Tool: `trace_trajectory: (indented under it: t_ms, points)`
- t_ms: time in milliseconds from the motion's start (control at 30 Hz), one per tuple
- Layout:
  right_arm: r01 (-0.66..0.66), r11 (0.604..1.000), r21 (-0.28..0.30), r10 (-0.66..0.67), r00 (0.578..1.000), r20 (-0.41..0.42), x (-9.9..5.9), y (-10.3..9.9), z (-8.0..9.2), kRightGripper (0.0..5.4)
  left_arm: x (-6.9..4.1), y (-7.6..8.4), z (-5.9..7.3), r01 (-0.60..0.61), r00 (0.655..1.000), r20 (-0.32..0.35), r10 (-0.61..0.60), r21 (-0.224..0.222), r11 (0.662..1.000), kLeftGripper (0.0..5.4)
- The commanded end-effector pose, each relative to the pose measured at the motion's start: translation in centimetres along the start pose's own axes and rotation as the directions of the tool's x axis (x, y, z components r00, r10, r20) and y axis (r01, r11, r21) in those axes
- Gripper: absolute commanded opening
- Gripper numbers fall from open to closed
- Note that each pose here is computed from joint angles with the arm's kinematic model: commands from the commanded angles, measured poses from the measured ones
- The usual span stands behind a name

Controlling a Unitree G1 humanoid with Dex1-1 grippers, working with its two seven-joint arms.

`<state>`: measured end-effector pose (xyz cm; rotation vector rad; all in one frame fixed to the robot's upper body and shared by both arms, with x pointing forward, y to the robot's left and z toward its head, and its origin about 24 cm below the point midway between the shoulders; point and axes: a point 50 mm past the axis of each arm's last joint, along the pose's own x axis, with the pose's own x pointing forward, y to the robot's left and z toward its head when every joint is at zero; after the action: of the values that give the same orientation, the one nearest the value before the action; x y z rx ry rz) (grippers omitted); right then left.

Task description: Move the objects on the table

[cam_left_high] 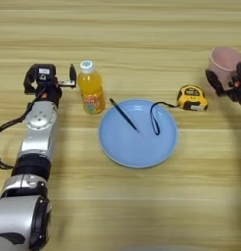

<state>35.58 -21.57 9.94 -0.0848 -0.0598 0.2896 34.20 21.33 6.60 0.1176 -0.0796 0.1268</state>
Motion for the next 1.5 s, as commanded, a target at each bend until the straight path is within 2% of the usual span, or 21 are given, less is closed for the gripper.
trace_trajectory:
  t_ms: [33,133,200,300,433,533,733,1033,1500]
  points:
    - [-0.072,0.997,-0.029,0.074,0.994,0.086,2.3,2.6,2.6,4.28,0.2,-0.2,0.5,0.004,1.0,0.017,-0.004,0.01,1.0,5.4]
    - [-0.144,0.989,-0.034,0.146,0.985,0.086,3.6,5.2,2.8,4.28,0.2,-0.3,0.5,0.004,1.0,0.018,-0.004,0.009,1.0,5.4]
    - [-0.186,0.982,-0.021,0.187,0.98,0.062,4.2,6.9,2.2,4.28,0.2,-0.3,0.5,0.004,1.0,0.018,-0.004,0.009,1.0,5.4]
    - [-0.23,0.973,0.001,0.23,0.973,0.016,4.7,8.7,0.9,4.28,0.2,-0.4,0.5,0.005,1.0,0.019,-0.005,0.009,1.0,5.4]
    - [-0.283,0.959,-0.003,0.283,0.958,-0.037,4.9,11.0,-0.7,4.28,0.1,-0.4,0.5,0.005,1.0,0.02,-0.005,0.01,1.0,5.4]
    - [-0.292,0.956,-0.004,0.291,0.954,-0.065,5.1,11.9,-1.5,4.28,0.1,-0.4,0.5,0.005,1.0,0.02,-0.005,0.01,1.0,5.4]
    - [-0.283,0.959,-0.015,0.281,0.956,-0.088,5.6,12.5,-1.8,4.28,0.1,-0.5,0.5,0.006,1.0,0.021,-0.006,0.008,1.0,5.4]
    - [-0.27,0.962,-0.033,0.262,0.954,-0.146,5.5,12.7,-2.9,4.28,0.1,-0.5,0.5,0.006,1.0,0.022,-0.006,0.006,1.0,5.4]
    - [-0.23,0.973,-0.03,0.219,0.953,-0.209,5.2,12.2,-3.9,4.28,0.0,-0.5,0.6,0.005,1.0,0.023,-0.005,0.004,1.0,5.4]
